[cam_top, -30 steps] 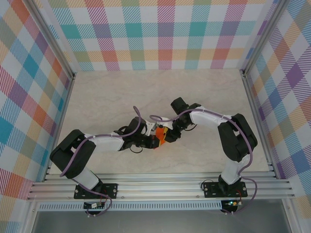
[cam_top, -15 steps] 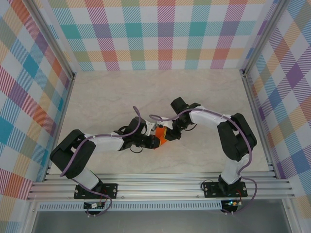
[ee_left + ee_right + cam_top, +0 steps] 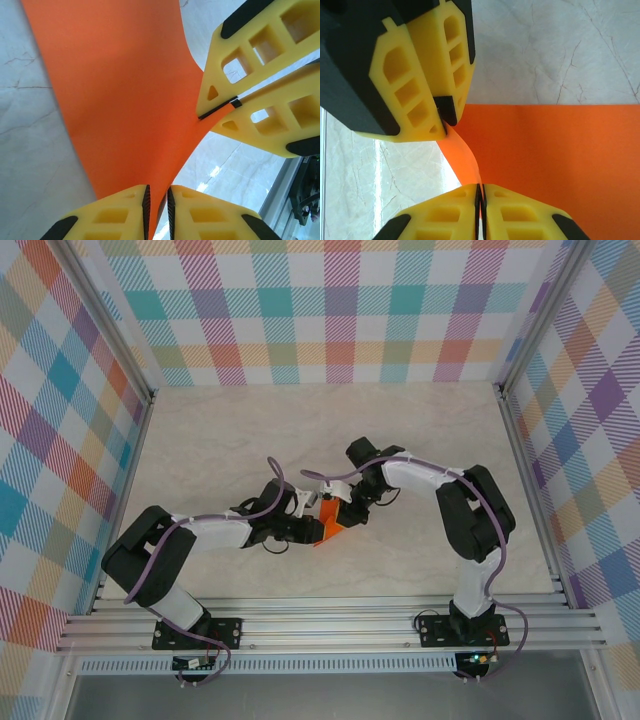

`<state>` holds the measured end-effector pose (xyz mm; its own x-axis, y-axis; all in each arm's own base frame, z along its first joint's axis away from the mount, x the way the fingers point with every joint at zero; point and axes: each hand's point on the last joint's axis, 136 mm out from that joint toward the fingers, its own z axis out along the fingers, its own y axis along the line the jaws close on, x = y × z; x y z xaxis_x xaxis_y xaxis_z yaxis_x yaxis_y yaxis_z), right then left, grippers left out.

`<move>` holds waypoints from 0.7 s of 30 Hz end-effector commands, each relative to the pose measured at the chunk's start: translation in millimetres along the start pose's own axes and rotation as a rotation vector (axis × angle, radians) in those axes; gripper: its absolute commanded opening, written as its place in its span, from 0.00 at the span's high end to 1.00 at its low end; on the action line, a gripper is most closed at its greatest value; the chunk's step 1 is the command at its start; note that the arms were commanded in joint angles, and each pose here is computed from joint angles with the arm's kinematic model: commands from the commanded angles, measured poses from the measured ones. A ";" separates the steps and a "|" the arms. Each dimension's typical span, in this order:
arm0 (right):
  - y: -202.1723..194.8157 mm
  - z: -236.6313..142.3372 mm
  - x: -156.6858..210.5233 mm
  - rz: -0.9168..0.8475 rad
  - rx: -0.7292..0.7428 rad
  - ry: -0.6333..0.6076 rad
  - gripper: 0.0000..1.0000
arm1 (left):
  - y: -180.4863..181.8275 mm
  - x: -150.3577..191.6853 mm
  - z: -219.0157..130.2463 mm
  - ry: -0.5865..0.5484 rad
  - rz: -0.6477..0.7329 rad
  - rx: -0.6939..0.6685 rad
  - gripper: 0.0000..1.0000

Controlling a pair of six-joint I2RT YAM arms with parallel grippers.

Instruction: Fold a paper plane with a square sheet of paper (pick it up from the middle)

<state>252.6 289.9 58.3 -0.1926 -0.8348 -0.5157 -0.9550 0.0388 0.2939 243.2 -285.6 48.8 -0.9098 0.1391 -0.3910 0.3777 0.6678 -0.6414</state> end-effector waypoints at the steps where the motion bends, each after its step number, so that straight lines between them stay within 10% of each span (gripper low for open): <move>1: 2.3 -0.1 -7.3 0.007 -0.025 -0.008 0.88 | -0.5 1.7 -5.1 0.012 0.017 0.017 0.82; 13: -5.1 -24.3 -25.4 0.074 0.065 -0.084 0.68 | 7.7 -0.8 -4.6 0.002 -0.019 0.025 0.93; 21: -31.9 -72.6 -36.2 0.665 0.153 -0.284 0.58 | 10.6 -2.4 2.9 0.006 -0.074 0.052 0.94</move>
<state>297.9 279.3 119.0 -0.5610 -0.6050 -0.5650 -0.8277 0.4207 0.3713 245.8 -281.3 42.8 -0.9269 0.1195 -0.3557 0.3440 0.6494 -0.6782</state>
